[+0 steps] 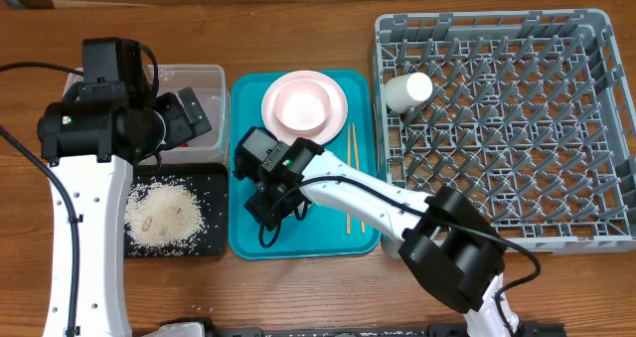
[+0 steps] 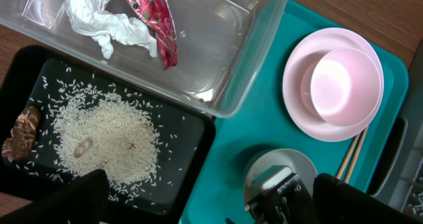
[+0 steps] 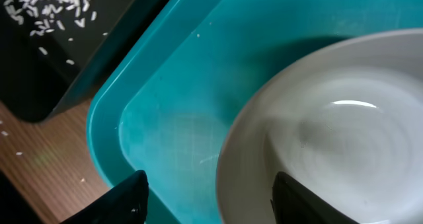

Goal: Sort waste into correct bins and load items into the dishwasher
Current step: 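Grip the white bowl's rim with the right gripper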

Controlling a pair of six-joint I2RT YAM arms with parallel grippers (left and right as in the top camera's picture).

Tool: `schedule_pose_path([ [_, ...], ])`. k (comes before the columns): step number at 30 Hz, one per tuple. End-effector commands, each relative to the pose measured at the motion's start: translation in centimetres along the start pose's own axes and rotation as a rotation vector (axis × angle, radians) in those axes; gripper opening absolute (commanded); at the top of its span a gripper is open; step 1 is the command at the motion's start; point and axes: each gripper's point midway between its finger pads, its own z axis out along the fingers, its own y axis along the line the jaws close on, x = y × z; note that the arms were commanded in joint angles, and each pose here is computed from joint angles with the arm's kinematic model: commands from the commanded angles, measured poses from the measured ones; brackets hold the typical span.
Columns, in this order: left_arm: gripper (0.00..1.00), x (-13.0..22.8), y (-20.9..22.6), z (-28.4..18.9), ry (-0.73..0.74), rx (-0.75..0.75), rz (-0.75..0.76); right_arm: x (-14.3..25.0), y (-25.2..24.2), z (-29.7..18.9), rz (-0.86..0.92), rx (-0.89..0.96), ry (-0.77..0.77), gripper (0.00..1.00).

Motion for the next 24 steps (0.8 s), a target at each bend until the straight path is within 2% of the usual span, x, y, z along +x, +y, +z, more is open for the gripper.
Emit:
schedule_pose_path([
  [1,1.00,-0.4,0.3,-0.3,-0.018,-0.016,-0.007,-0.4,0.2,0.0,-0.011,0.003,-0.020,0.61],
  [4,1.00,-0.4,0.3,-0.3,-0.018,-0.016,-0.007,-0.5,0.2,0.1,-0.012,0.003,-0.024,0.56],
  [10,1.00,-0.4,0.4,-0.3,-0.017,-0.016,-0.006,-0.4,0.1,0.3,-0.012,0.007,-0.021,0.51],
  [15,1.00,-0.4,0.3,-0.3,-0.018,-0.016,-0.007,0.1,-1.5,0.9,-0.008,0.084,-0.019,0.46],
  [18,1.00,-0.4,0.4,-0.3,-0.018,-0.016,-0.007,0.1,-1.9,0.9,-0.007,0.105,-0.019,0.37],
  [22,1.00,-0.4,0.3,-0.3,-0.018,-0.015,-0.007,0.1,-1.9,0.9,-0.007,0.105,-0.019,0.34],
  [24,1.00,-0.4,0.3,-0.3,-0.018,-0.015,-0.007,0.1,-1.9,0.9,-0.008,0.105,-0.020,0.29],
])
